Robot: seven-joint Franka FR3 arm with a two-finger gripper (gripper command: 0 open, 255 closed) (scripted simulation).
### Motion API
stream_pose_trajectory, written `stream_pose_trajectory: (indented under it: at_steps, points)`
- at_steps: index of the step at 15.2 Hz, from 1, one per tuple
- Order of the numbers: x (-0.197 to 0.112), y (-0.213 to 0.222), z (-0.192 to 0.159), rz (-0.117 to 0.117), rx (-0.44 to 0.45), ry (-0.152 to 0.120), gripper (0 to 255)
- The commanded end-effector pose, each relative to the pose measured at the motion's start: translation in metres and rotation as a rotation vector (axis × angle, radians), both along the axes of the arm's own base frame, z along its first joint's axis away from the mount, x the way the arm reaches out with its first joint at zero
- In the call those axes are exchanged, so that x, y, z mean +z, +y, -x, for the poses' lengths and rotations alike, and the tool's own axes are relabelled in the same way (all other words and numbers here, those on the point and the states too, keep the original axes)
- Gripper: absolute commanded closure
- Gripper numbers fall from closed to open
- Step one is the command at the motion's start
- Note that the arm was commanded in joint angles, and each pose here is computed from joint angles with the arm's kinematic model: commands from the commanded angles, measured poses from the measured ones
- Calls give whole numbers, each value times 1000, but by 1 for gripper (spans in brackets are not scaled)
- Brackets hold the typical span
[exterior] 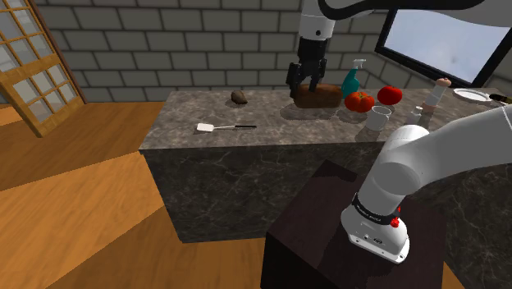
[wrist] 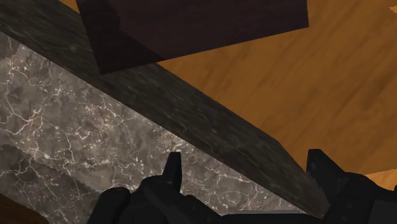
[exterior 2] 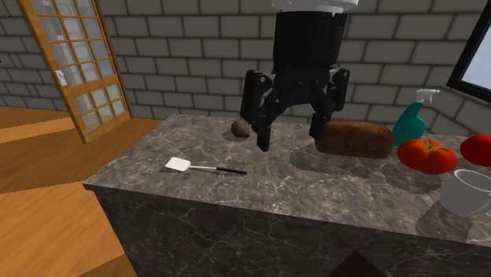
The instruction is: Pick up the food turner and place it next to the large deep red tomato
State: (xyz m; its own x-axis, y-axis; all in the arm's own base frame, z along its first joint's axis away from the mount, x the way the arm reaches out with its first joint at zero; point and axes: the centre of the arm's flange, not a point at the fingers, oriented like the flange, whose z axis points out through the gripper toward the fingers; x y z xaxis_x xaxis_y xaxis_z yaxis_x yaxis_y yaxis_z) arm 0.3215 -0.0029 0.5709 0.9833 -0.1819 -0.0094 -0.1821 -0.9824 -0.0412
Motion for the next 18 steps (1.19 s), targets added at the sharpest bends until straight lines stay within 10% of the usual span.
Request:
stream_pose_trajectory:
  at_steps: [1,18]
  points:
    - [0,0,0,0,0,0,0]
    - [-117,-42,-189,28,462,22,0]
